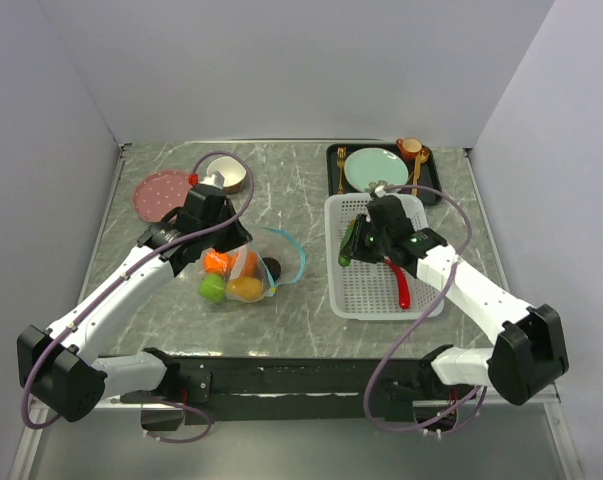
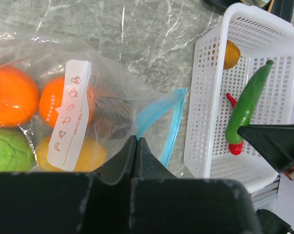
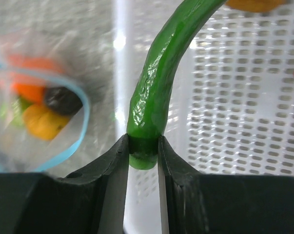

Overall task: Place the food in the zip-top bag and seal the zipper
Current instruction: Pick up the fake vegetable from the bin, then place the fake vegetable in the zipper food storage bag.

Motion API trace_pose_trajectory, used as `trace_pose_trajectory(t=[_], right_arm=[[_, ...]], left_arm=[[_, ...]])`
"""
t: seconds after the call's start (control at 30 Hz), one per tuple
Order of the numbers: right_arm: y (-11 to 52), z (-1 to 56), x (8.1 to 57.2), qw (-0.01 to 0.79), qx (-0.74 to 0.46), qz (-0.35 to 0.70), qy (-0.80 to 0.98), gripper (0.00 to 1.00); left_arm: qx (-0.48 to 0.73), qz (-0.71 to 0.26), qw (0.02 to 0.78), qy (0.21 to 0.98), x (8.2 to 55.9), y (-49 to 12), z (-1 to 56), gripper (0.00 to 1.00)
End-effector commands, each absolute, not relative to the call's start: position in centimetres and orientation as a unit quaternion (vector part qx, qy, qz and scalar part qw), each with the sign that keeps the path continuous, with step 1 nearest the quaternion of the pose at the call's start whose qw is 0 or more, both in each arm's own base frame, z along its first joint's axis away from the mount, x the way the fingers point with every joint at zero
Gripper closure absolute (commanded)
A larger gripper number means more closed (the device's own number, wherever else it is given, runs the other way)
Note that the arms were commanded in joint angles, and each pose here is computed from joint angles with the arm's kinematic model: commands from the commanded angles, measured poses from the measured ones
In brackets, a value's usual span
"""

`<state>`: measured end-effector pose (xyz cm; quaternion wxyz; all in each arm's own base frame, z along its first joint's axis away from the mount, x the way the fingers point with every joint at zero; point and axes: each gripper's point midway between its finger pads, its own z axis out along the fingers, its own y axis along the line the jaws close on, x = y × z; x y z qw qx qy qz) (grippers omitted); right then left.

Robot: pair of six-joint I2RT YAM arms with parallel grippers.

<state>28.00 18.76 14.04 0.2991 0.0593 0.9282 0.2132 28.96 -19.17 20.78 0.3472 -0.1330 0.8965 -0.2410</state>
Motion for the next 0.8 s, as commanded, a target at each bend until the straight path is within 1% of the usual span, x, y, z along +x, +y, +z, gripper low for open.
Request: trace_pose_trajectory(t=[0.0, 0.1, 0.13, 0.23, 0.27, 0.57, 0.77], right_arm=[[21.3, 19.4, 27.3, 0.328, -0.013, 0.296, 0.897, 0.85], [23.0, 21.1, 26.3, 0.318, -0.051, 0.348, 0.880, 0.85], [23.8, 21.5, 25.4, 0.303, -0.071, 0.376, 0.873, 0.84], [25.0, 22.1, 24.3, 0.285, -0.110, 0.414, 0.858, 0.83], [25.4, 21.9, 23.6, 0.267, -0.126, 0.425, 0.856, 0.82], [26.9, 21.4, 19.7, 0.212, -0.233, 0.442, 0.840, 0.78], [28.6, 21.0, 17.4, 0.184, -0.282, 0.454, 0.825, 0.77]], left_arm=[[-0.117, -0.252, 0.367, 0.888, 29.7, -19.6, 22.4, 0.99], [-0.117, -0.256, 0.364, 0.888, 29.7, -19.8, 22.2, 0.99], [-0.116, -0.257, 0.362, 0.888, 29.7, -19.9, 22.1, 0.99], [-0.115, -0.262, 0.361, 0.888, 29.8, -20.1, 22.2, 0.99], [-0.115, -0.261, 0.360, 0.888, 29.7, -20.1, 22.1, 0.99], [-0.116, -0.259, 0.357, 0.890, 29.8, -20.1, 21.8, 0.99], [-0.115, -0.259, 0.359, 0.889, 29.9, -20.1, 21.9, 0.99]])
